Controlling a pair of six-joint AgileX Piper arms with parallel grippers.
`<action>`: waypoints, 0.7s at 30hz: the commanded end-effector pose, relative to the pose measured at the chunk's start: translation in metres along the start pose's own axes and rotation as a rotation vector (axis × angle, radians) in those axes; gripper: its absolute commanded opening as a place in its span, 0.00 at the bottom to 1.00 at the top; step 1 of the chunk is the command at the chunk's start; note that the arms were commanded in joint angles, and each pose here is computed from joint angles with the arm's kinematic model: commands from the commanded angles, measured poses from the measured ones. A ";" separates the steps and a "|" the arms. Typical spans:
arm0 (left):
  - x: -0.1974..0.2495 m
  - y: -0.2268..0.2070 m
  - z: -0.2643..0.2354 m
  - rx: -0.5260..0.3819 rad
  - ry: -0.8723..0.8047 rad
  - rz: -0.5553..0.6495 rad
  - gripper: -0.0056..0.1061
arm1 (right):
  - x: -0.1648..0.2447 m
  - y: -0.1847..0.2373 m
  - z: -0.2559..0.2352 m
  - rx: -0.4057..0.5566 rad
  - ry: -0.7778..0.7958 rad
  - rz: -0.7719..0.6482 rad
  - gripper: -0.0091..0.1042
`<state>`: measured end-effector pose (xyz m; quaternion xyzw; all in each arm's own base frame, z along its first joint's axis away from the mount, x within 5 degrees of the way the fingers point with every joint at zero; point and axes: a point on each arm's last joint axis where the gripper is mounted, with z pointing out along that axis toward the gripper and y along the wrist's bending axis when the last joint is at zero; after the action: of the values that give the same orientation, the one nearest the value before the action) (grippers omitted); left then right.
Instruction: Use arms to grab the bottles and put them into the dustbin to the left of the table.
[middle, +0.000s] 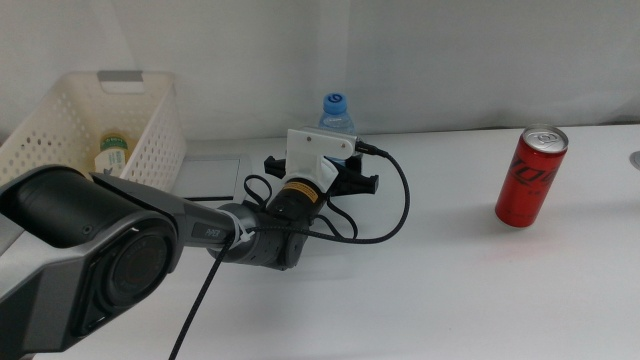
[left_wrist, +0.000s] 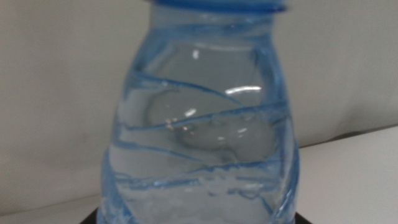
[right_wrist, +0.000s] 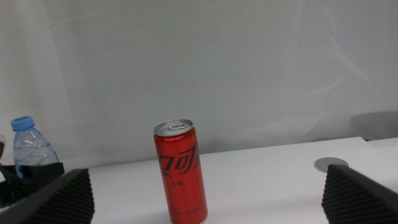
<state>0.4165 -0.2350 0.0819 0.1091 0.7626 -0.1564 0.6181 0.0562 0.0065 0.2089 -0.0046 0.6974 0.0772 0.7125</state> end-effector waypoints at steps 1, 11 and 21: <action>-0.002 0.005 0.002 -0.020 0.000 -0.014 0.48 | 0.010 -0.001 -0.001 0.005 -0.010 -0.012 0.99; -0.004 0.011 0.002 -0.025 0.048 -0.012 0.02 | 0.010 -0.001 -0.001 0.005 -0.010 -0.012 0.99; -0.084 0.013 -0.016 -0.017 0.011 0.079 0.02 | 0.010 -0.001 -0.001 0.005 -0.010 -0.012 0.99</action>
<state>0.4218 -0.2203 0.1243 0.1404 0.7967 -0.1268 0.5740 0.0562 0.0065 0.2089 -0.0040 0.6974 0.0778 0.7124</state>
